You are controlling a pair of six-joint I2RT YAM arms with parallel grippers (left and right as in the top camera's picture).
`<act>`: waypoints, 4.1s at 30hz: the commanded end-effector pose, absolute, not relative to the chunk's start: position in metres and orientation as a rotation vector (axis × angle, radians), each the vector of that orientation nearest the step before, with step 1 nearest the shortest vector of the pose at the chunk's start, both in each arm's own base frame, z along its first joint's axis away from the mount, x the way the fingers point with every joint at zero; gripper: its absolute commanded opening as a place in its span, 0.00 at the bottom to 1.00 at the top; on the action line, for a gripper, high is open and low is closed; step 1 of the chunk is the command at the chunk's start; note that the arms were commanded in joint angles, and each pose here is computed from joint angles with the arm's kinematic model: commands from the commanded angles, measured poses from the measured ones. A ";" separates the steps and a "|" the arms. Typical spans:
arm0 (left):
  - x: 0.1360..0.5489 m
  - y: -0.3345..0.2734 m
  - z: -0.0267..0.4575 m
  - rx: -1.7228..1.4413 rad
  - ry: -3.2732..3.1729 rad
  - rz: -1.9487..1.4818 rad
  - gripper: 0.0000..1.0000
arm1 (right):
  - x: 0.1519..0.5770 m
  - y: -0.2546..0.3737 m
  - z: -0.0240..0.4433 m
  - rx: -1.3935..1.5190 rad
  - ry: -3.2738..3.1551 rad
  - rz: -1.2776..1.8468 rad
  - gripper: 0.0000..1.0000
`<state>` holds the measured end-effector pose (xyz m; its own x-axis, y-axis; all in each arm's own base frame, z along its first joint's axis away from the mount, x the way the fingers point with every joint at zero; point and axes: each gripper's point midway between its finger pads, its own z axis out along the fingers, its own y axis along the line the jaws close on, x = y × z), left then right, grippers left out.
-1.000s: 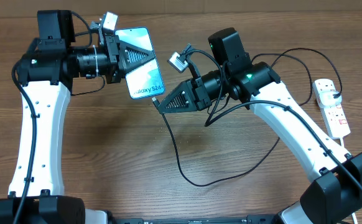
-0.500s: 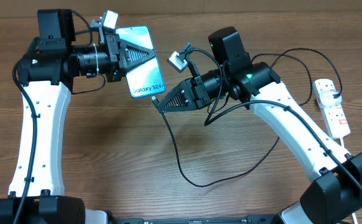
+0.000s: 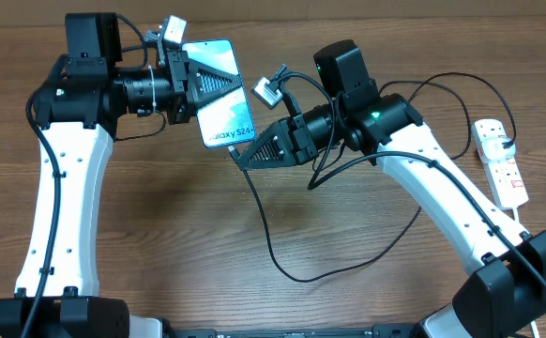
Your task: Plug charger to phone and switch on socket
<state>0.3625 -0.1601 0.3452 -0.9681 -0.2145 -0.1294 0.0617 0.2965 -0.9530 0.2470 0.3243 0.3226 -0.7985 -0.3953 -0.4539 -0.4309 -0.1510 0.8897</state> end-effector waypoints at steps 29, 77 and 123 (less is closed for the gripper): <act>0.358 -0.164 0.357 -0.069 2.301 -1.723 0.04 | 0.251 0.320 0.336 -0.976 2.015 2.131 0.04; 0.357 -0.165 0.356 -0.070 2.305 -1.723 0.04 | 0.293 0.332 0.336 -0.686 2.170 1.989 0.04; 0.358 -0.153 0.383 -0.039 2.198 -1.876 0.04 | 0.268 0.340 0.349 -0.911 2.028 2.053 0.04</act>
